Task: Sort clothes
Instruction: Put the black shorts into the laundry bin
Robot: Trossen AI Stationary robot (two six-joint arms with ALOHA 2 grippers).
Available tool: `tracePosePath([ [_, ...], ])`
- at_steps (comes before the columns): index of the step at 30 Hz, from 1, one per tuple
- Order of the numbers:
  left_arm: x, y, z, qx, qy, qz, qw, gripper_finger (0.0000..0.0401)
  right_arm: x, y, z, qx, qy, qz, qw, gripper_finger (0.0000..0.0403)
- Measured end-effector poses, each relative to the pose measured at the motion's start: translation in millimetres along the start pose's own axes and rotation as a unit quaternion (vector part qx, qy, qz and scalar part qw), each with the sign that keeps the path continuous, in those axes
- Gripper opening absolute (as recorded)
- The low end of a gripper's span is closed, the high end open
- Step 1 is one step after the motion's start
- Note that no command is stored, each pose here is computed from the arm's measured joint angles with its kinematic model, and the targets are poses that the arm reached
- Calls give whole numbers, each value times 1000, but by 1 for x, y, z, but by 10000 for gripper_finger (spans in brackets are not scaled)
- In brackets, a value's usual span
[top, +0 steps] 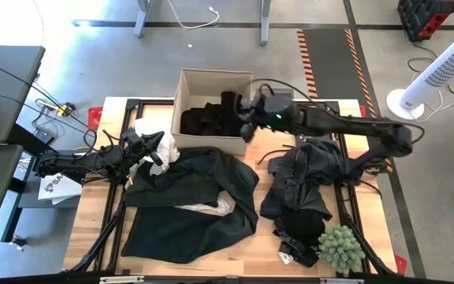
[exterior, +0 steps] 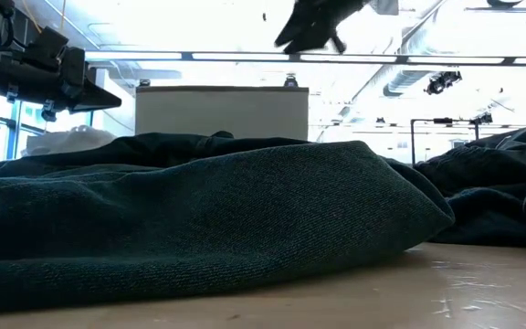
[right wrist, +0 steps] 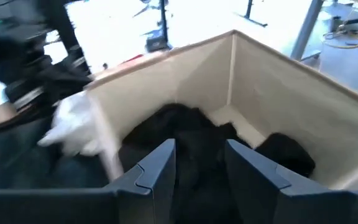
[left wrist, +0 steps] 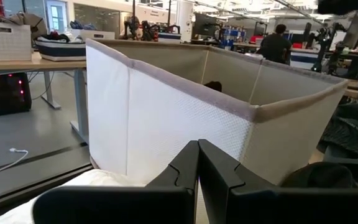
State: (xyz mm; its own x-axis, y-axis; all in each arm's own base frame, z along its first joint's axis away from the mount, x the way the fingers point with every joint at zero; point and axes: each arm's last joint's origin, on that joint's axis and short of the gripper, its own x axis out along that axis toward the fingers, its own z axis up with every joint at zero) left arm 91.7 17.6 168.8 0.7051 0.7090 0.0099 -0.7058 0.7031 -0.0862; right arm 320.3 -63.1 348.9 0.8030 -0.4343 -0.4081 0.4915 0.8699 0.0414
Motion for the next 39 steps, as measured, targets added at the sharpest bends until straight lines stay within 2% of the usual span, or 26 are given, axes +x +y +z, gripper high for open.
tracePosePath([
  [4, 0, 0, 0, 0, 0, 0, 1000, 7, -41, 17, -10, 50, 64, 29, 996, 137],
  [6, 0, 0, 0, 0, 0, 0, 1000, 7, -54, 25, -23, 77, 131, 41, 988, 137],
  [9, 0, 0, 0, 0, 0, 0, 1000, 7, -65, 37, -52, 114, 253, 11, 961, 137],
  [13, 0, 0, 0, 0, 0, 0, 1000, 7, -73, 50, -80, 169, 364, -59, 914, 143],
  [19, 0, 0, 0, 0, 0, 0, 1000, 7, -61, 72, -104, 184, 430, -89, 879, 193],
  [26, 0, 0, 0, 0, 0, 0, 1000, 7, -29, 70, -154, 137, 516, -237, 812, 274],
  [29, 0, 0, 0, 0, 0, 0, 1000, 7, -10, 60, -190, 142, 537, -254, 791, 280],
  [31, 0, 0, 0, 0, 0, 0, 1000, 7, 0, 54, -215, 155, 543, -236, 791, 273],
  [34, 0, 0, 0, 0, 0, 0, 1000, 7, 9, 44, -239, 182, 513, -215, 811, 236],
  [37, 0, 0, 0, 0, 0, 0, 1000, 7, 12, 39, -244, 191, 470, -229, 831, 166],
  [39, 0, 0, 0, 0, 0, 0, 1000, 7, 9, 37, -240, 171, 452, -258, 836, 104],
])
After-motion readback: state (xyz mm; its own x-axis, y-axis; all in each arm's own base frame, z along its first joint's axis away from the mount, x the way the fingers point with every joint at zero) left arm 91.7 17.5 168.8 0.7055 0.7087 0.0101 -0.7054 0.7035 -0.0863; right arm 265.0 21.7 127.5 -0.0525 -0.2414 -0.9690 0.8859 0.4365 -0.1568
